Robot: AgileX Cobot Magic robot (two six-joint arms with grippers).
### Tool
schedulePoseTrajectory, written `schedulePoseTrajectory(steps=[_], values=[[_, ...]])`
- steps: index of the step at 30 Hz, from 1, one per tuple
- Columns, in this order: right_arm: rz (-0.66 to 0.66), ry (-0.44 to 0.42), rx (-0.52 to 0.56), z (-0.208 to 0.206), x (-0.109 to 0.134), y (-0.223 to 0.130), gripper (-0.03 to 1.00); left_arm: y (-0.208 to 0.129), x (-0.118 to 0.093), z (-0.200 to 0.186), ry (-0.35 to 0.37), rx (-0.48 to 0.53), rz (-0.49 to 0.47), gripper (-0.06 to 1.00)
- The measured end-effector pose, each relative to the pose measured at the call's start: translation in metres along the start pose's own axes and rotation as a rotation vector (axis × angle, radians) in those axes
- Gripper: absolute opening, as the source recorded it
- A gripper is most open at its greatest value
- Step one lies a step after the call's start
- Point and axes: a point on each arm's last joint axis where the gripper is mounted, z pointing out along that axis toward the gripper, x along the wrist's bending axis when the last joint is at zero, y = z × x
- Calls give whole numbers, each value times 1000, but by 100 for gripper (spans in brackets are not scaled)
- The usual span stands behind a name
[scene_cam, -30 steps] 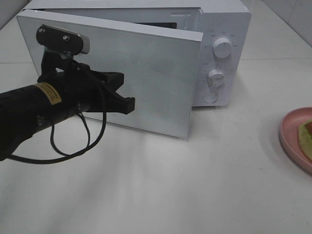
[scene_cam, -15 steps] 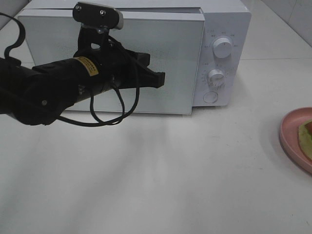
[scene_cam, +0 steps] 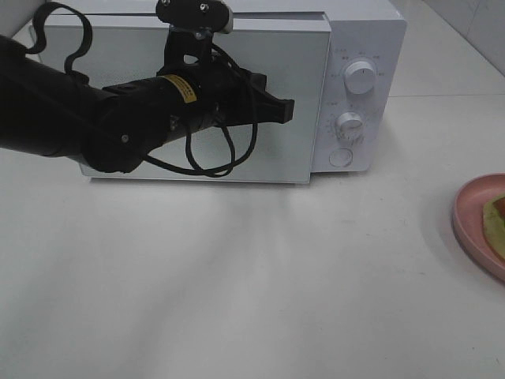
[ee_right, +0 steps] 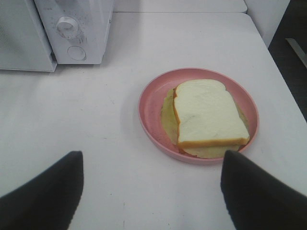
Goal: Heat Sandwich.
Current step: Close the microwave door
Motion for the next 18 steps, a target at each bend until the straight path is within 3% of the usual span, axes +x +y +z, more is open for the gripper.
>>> schedulePoseTrajectory(steps=[11,18], values=[[0,0,0,0,0,0,76,-2,-2,19,3,8,-14,0],[0,0,0,0,0,0,76,-3,-7,35,-14,60,44,0]])
